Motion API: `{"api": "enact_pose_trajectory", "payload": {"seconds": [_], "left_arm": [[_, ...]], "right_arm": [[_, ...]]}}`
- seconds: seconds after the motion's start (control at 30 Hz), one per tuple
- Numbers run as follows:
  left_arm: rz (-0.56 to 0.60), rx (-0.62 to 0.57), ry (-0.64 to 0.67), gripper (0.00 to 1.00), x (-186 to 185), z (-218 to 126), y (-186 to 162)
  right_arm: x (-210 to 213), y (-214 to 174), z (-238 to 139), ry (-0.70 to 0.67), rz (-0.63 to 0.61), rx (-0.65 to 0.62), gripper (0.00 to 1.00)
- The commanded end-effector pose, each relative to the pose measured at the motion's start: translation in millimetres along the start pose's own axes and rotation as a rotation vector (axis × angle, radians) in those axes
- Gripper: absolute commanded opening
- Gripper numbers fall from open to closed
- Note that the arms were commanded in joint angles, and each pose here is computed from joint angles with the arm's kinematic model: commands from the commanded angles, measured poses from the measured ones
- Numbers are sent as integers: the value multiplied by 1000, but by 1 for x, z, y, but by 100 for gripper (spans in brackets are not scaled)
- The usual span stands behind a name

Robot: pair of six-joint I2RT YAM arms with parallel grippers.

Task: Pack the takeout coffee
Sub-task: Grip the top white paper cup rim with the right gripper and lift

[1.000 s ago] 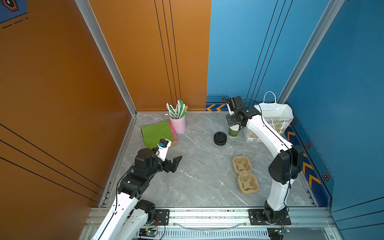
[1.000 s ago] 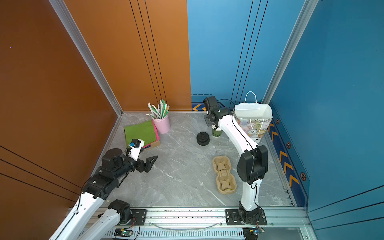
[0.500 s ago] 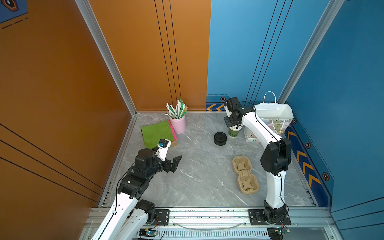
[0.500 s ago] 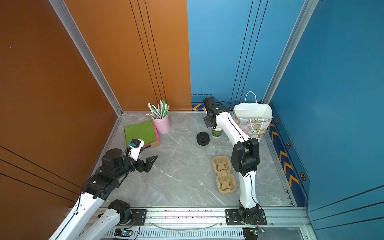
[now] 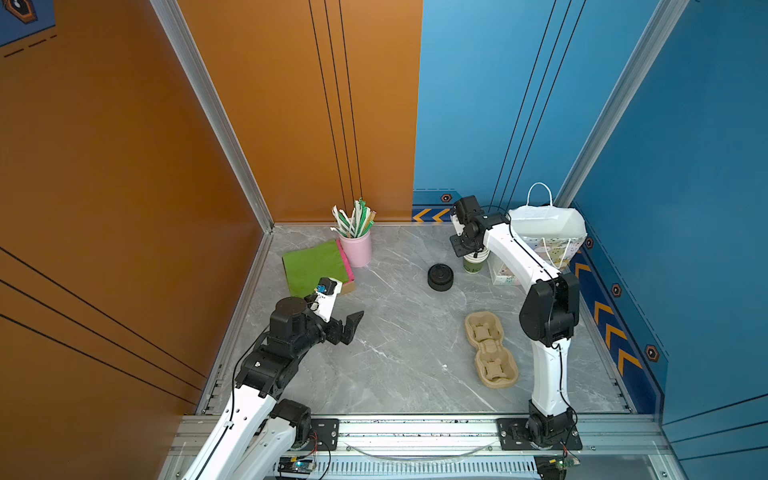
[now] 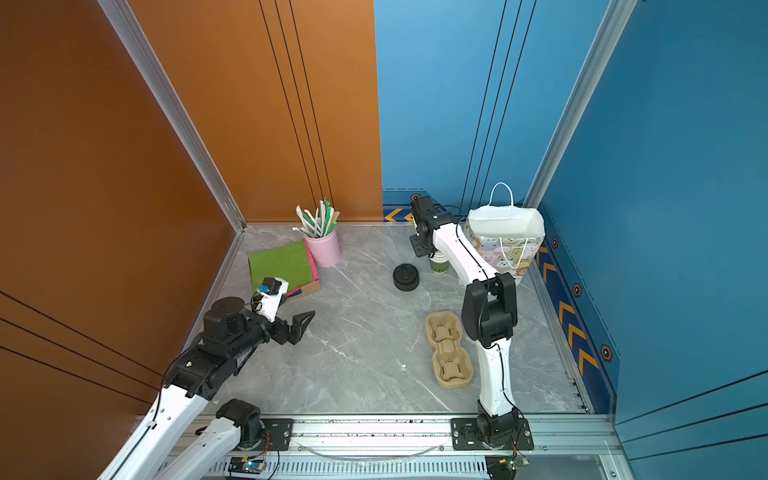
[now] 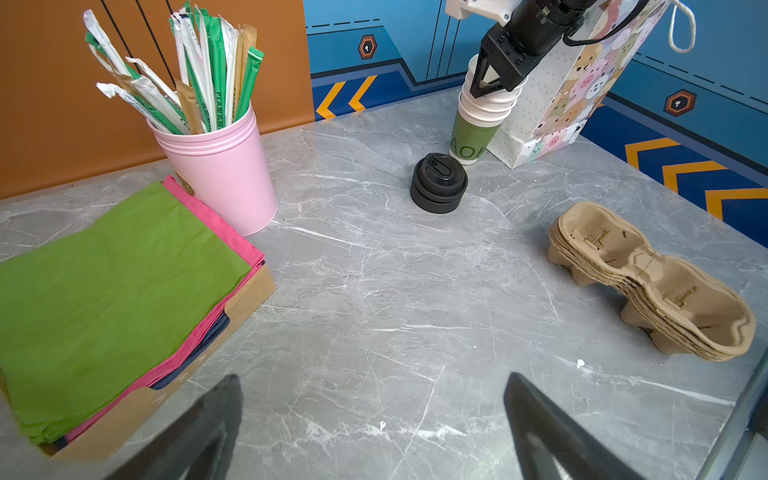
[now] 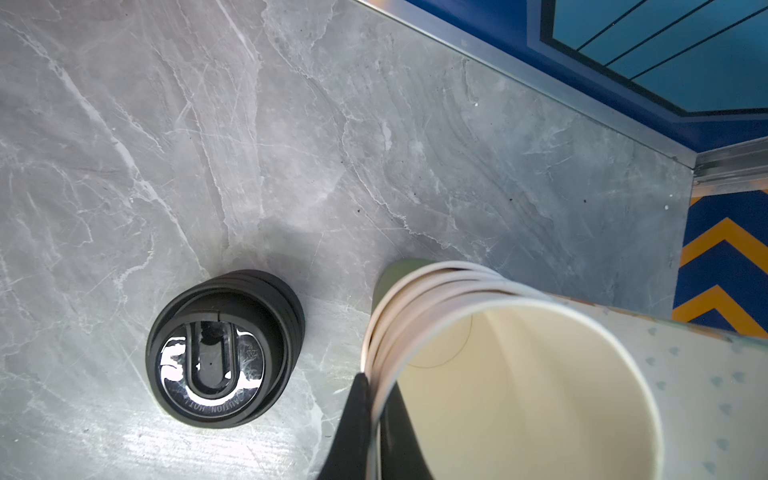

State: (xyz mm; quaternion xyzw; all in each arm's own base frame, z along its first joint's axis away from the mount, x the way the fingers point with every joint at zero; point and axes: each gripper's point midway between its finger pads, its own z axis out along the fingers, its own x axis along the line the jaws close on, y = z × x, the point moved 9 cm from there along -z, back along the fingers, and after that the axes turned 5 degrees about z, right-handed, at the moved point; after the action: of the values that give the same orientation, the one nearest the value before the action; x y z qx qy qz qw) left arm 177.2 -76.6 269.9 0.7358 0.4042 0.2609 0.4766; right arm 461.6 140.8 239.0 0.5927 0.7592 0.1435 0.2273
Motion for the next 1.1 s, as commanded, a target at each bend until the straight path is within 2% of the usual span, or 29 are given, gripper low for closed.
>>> {"api": "enact_pose_trajectory", "payload": {"seconds": [0.0, 0.07, 0.2, 0.37, 0.7, 0.83, 1.07], "left_arm": [[9, -5, 10, 98, 0, 1, -1], [7, -6, 10, 98, 0, 1, -1], [6, -5, 9, 98, 0, 1, -1], [4, -4, 9, 98, 0, 2, -1], [4, -6, 7, 98, -1, 2, -1], [1, -3, 8, 98, -1, 2, -2], [1, -5, 5, 98, -1, 2, -2]], "right_arm": [[-3, 4, -16, 14, -4, -17, 7], [-4, 5, -19, 23, -1, -22, 8], [-5, 6, -24, 38, 4, -27, 18], [-8, 6, -22, 35, 4, -10, 20], [-11, 5, -19, 33, 5, 5, 10], [-13, 5, -18, 29, 6, 10, 0], [-16, 9, -35, 35, 5, -16, 0]]}}
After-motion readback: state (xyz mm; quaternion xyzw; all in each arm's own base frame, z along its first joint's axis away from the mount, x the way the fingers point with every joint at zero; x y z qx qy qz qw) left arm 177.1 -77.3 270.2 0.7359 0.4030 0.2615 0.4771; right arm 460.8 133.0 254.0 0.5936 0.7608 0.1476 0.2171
